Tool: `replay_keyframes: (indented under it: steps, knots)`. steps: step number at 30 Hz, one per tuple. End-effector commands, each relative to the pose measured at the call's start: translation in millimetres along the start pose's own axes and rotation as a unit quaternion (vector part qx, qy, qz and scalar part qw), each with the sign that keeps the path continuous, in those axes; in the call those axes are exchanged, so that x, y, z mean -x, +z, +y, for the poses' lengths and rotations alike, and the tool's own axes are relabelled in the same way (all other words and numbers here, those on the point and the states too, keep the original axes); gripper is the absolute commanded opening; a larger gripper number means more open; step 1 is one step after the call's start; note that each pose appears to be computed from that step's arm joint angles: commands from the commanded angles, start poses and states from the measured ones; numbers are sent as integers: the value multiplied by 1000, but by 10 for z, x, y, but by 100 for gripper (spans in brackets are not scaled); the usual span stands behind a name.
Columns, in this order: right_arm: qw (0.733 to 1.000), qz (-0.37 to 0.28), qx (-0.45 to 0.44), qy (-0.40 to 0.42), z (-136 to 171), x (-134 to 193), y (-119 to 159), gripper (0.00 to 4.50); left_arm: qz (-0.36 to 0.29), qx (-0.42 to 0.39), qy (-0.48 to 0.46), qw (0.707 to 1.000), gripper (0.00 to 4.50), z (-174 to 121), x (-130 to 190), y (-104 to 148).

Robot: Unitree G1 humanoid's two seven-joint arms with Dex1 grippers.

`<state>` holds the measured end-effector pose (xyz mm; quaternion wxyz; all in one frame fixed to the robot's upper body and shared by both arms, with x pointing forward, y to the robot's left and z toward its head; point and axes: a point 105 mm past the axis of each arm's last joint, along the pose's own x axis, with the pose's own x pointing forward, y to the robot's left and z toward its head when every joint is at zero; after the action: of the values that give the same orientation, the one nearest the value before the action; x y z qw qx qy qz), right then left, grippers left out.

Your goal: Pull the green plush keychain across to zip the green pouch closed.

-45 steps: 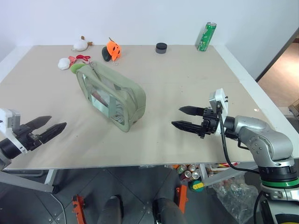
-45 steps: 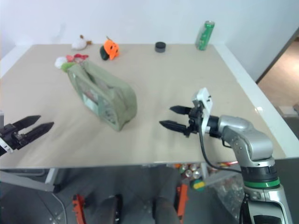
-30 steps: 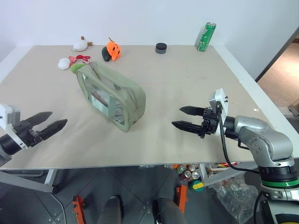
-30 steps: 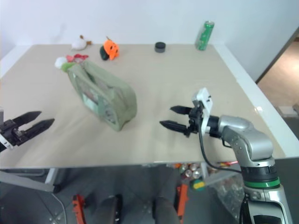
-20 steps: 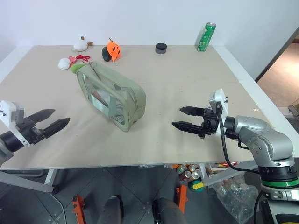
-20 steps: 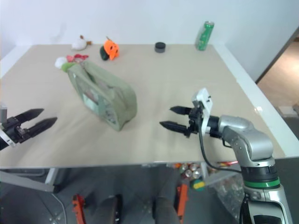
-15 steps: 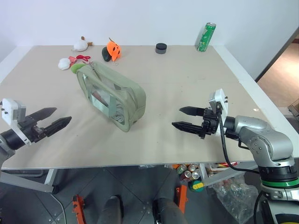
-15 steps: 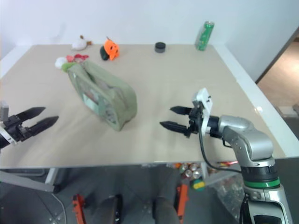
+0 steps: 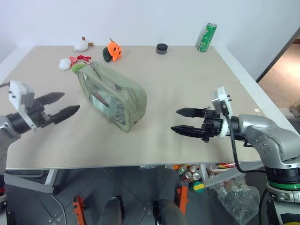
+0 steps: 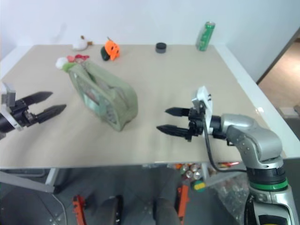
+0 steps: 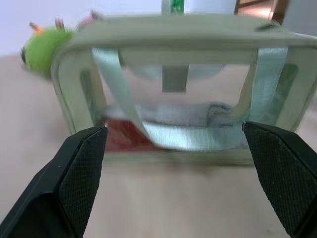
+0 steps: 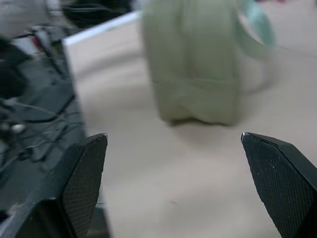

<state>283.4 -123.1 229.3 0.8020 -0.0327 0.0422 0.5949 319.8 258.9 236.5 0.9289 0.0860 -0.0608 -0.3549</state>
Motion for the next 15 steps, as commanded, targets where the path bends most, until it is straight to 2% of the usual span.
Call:
replay_keyframes:
  steps: [1,9,15]
  knots:
    - [998,-31,59,17,152,50,371,447,-16,-76,-51,996,450,-104,-142,258]
    - [997,-29,68,14,185,23,397,447,6,-182,-128,975,450,-138,-400,442]
    - [998,-25,64,5,185,18,345,447,58,-246,-154,955,450,9,-513,375]
